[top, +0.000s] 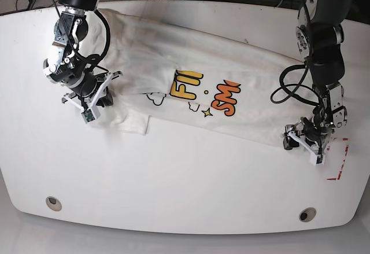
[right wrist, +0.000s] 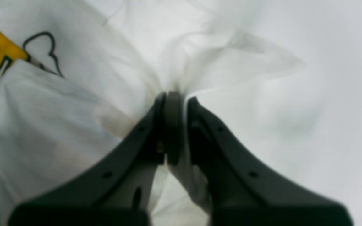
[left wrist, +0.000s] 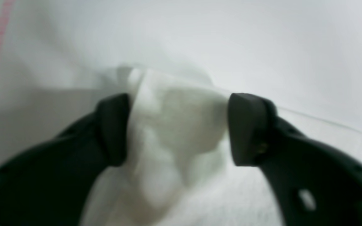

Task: Fold the T-shirt properly
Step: 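Shift the left gripper along the shirt edge while holding it, then fold the held edge over toward the collar with both grippers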

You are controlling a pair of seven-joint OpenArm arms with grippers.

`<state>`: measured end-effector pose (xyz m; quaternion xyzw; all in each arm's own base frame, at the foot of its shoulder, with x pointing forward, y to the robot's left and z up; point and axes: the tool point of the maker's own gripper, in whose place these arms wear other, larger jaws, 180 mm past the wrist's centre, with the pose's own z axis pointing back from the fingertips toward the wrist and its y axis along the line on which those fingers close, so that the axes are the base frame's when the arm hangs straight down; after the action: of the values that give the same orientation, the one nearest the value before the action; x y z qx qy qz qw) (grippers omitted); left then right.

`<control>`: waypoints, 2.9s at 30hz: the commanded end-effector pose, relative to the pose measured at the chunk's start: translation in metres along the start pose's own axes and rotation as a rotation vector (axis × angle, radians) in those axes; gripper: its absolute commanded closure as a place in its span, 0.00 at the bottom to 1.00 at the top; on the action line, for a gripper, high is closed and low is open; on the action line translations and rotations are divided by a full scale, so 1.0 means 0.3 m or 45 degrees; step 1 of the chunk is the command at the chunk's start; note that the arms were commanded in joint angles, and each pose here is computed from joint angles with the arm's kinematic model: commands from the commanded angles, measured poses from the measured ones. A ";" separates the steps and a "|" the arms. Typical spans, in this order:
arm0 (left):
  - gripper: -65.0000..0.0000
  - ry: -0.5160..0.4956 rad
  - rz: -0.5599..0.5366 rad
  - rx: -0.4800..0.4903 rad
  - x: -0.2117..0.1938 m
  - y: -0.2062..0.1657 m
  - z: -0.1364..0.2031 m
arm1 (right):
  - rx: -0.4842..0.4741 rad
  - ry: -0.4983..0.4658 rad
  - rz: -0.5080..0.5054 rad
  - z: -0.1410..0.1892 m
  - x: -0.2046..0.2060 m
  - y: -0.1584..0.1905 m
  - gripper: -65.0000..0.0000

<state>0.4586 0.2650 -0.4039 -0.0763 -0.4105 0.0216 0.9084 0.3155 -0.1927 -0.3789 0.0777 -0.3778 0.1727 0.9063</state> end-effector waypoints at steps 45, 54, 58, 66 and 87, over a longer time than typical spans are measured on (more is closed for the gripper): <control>1.00 -0.080 -0.460 0.082 0.129 0.046 0.342 | -0.103 -0.042 0.202 0.181 0.083 0.039 1.00; 1.00 -0.011 -0.485 0.104 0.035 0.075 0.366 | -0.074 0.051 0.198 0.211 -0.030 0.087 1.00; 1.00 0.019 -0.525 0.126 -0.003 0.079 0.398 | -0.058 0.101 0.188 0.223 -0.089 0.106 1.00; 1.00 0.131 -0.612 0.196 -0.069 0.084 0.478 | -0.037 0.168 0.122 0.243 -0.185 0.145 1.00; 0.66 0.354 -0.678 0.208 -0.317 0.096 0.573 | -0.015 0.263 -0.019 0.282 -0.331 0.213 0.39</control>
<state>0.2582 0.2993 -0.3808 0.0922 -0.2652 -0.1937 0.9400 0.1653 -0.1796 -0.3992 0.0579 -0.2614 0.1761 0.9473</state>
